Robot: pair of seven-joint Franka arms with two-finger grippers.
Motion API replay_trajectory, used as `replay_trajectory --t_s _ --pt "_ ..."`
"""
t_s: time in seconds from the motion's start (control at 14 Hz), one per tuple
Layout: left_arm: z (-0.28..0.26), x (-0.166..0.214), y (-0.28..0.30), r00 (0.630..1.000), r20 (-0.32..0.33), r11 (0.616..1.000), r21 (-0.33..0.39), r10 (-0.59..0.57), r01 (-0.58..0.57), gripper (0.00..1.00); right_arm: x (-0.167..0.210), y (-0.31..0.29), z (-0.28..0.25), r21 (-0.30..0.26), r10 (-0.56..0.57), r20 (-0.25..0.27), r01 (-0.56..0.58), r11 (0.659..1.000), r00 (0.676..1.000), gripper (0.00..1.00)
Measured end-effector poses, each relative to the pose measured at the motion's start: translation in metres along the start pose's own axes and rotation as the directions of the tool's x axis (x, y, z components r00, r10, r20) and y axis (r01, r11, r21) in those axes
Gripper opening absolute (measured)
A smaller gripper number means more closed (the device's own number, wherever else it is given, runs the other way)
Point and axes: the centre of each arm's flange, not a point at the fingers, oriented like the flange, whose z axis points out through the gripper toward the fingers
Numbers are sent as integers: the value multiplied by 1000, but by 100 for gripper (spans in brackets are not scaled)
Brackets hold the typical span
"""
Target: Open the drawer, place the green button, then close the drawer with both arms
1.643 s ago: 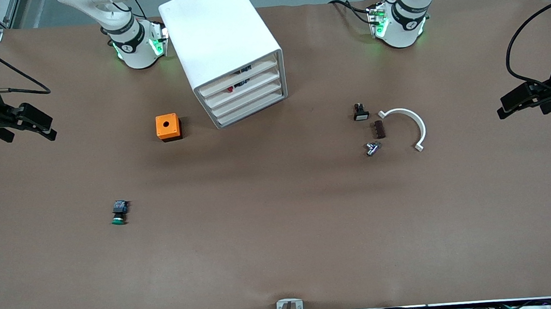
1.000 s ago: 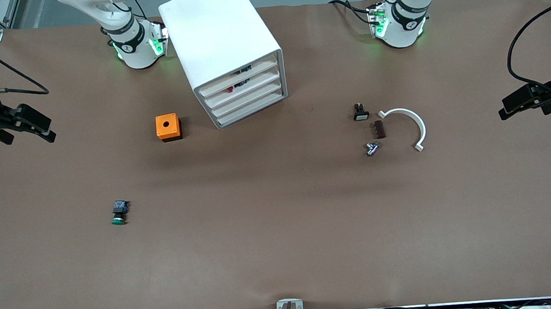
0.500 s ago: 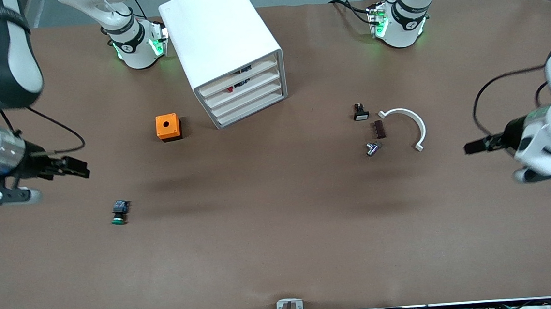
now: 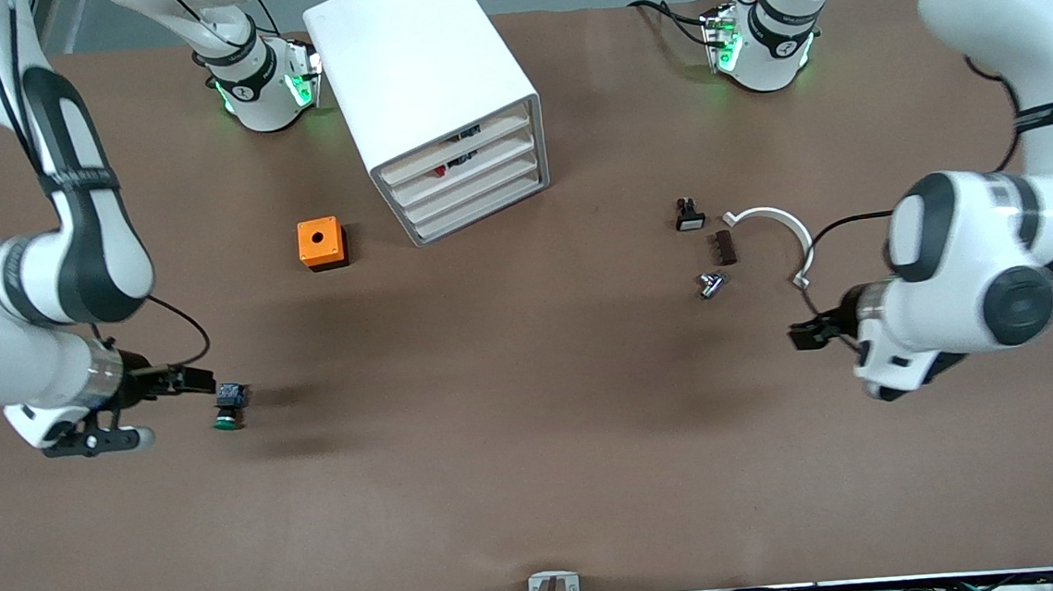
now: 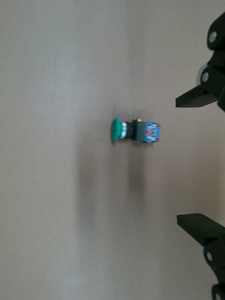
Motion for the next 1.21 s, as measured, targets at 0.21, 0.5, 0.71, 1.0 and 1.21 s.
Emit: replay_trajectory --t_s 0.21,0.5,0.71,1.0,1.21 --pt "36 -24 43 983 87 987 1 -161 161 100 9 7 51 -19 -9 1 9 1000 1000 100" --pt "83 -35 71 839 274 877 42 -471 479 100 13 26 94 -35 -1 -1 1 999 1000 100" --pt "107 -51 90 658 370 742 155 -655 652 100 13 31 116 -33 1 -2 -2 999 1000 100" --pt "131 -85 126 351 450 525 353 -821 774 100 0 31 147 -33 0 -19 0 999 1000 100" --pt "158 -112 154 166 451 407 511 -877 757 100 -6 32 155 -32 1 -7 -2 999 1000 98"
